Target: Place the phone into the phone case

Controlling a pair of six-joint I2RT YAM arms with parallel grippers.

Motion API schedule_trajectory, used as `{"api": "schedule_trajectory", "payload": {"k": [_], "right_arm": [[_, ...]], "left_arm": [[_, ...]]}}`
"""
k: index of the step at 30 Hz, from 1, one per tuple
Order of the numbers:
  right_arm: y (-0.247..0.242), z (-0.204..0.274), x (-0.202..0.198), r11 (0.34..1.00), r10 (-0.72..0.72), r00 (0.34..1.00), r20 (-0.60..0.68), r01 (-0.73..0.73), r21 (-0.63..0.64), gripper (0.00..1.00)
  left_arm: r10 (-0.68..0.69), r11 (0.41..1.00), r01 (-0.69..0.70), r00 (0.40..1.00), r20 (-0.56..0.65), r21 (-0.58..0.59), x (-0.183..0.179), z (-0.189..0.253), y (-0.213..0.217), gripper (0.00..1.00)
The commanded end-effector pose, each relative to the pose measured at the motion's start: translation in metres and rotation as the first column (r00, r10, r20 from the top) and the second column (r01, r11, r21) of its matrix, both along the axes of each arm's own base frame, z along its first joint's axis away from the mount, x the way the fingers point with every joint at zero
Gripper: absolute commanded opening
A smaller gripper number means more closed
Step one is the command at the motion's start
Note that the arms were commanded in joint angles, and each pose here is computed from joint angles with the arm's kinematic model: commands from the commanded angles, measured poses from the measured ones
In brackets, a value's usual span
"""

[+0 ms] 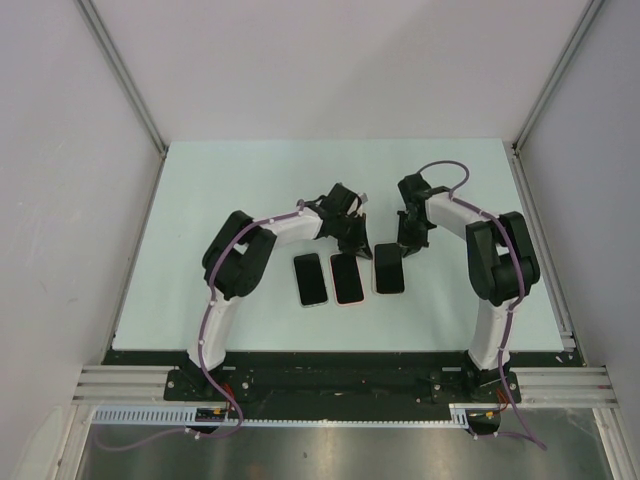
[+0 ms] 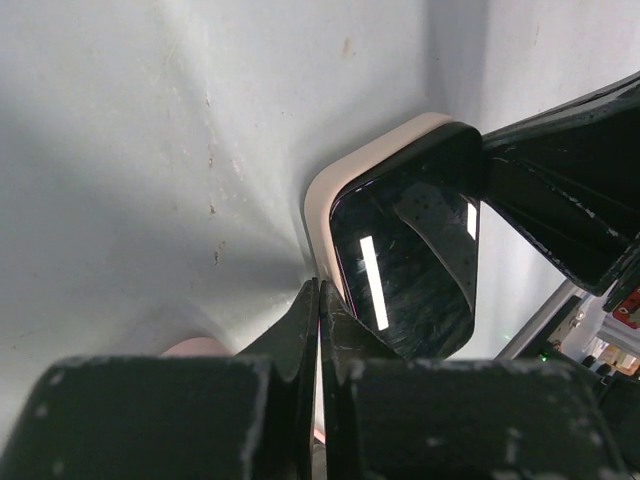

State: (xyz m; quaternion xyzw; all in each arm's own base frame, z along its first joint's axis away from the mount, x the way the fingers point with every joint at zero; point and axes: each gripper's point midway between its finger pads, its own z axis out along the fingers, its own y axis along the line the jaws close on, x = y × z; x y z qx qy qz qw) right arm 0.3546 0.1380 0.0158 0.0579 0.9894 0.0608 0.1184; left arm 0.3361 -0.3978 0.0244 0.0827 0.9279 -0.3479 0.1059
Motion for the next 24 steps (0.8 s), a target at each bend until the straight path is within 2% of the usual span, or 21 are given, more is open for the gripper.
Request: {"api": "schedule_trajectory", "payload": {"k": [1, 6, 14, 17, 24], "right_arm": [[0.010, -0.018, 0.002, 1.000, -0.022, 1.000, -0.016, 0.022, -0.021, 0.09], [0.026, -0.014, 0.000, 0.999, -0.034, 0.999, -0.005, 0.034, -0.003, 0.10], [-0.042, 0.000, 0.000, 0.987, -0.103, 0.994, -0.021, 0.100, -0.125, 0.14], [-0.055, 0.008, -0.013, 0.980, -0.096, 0.994, -0.043, 0.087, -0.178, 0.14], [-0.044, 0.008, -0.047, 0.981, -0.046, 0.995, -0.089, 0.028, -0.190, 0.14]], "left_arm": [[-0.029, 0.995, 0.027, 1.000, -0.011, -0.098, -0.007, 0.013, -0.018, 0.02], [-0.011, 0.995, 0.006, 0.999, -0.046, -0.101, -0.015, 0.004, -0.016, 0.01], [-0.012, 0.999, 0.011, 1.000, -0.011, -0.039, -0.017, 0.010, -0.003, 0.01], [-0.013, 0.999, 0.013, 1.000, -0.022, -0.033, -0.023, 0.011, 0.002, 0.01], [-0.021, 0.999, 0.021, 1.000, -0.019, -0.026, -0.035, 0.017, 0.011, 0.01]]}}
